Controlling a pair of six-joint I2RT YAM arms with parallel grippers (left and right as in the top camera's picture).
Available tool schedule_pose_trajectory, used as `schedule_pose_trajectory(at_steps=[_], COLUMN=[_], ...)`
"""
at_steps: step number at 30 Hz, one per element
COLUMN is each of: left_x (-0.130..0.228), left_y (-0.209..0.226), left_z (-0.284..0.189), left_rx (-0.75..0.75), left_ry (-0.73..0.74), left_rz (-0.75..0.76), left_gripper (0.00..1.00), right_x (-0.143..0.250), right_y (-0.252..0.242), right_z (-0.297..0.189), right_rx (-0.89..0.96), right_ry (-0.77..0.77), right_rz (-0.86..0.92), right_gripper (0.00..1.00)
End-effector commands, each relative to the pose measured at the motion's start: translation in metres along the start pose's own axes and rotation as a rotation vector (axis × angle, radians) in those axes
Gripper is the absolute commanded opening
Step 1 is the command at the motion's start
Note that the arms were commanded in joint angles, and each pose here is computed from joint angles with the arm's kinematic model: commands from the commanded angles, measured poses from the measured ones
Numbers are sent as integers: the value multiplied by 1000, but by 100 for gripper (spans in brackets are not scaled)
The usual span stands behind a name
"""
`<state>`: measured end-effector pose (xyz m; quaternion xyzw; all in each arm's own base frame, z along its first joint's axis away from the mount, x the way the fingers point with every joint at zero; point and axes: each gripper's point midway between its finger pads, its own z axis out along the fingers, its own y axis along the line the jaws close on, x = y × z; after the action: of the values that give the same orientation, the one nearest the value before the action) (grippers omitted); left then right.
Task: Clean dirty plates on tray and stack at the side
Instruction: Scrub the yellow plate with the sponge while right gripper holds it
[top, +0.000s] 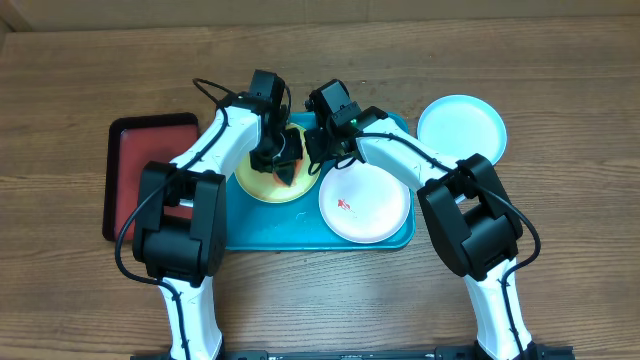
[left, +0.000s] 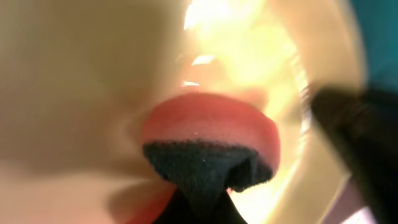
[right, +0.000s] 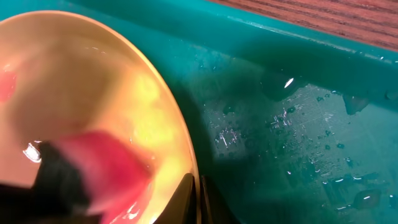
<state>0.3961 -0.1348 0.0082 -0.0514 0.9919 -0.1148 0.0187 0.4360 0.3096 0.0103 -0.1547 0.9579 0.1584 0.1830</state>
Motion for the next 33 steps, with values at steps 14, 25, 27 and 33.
schedule_pose_trajectory(at_steps=[14,25,27,33], left_x=[-37,-48,-41,-10], left_y=[105,23,12,-14], left_z=[-23,-2,1,8], left_rx=[-359,-14,-18,-12], left_ry=[-149,-160,-144,-44], left_rz=[-243,-259,-212,42], left_gripper=[4,4,4,4], right_x=[12,11,10,11], right_y=[-20,-20,-19,-19], right_z=[10,10,10,10], right_rx=[72,70,70,70], right_ry=[34,28,27,28], right_rz=[7,6,6,6], right_gripper=[4,4,4,4])
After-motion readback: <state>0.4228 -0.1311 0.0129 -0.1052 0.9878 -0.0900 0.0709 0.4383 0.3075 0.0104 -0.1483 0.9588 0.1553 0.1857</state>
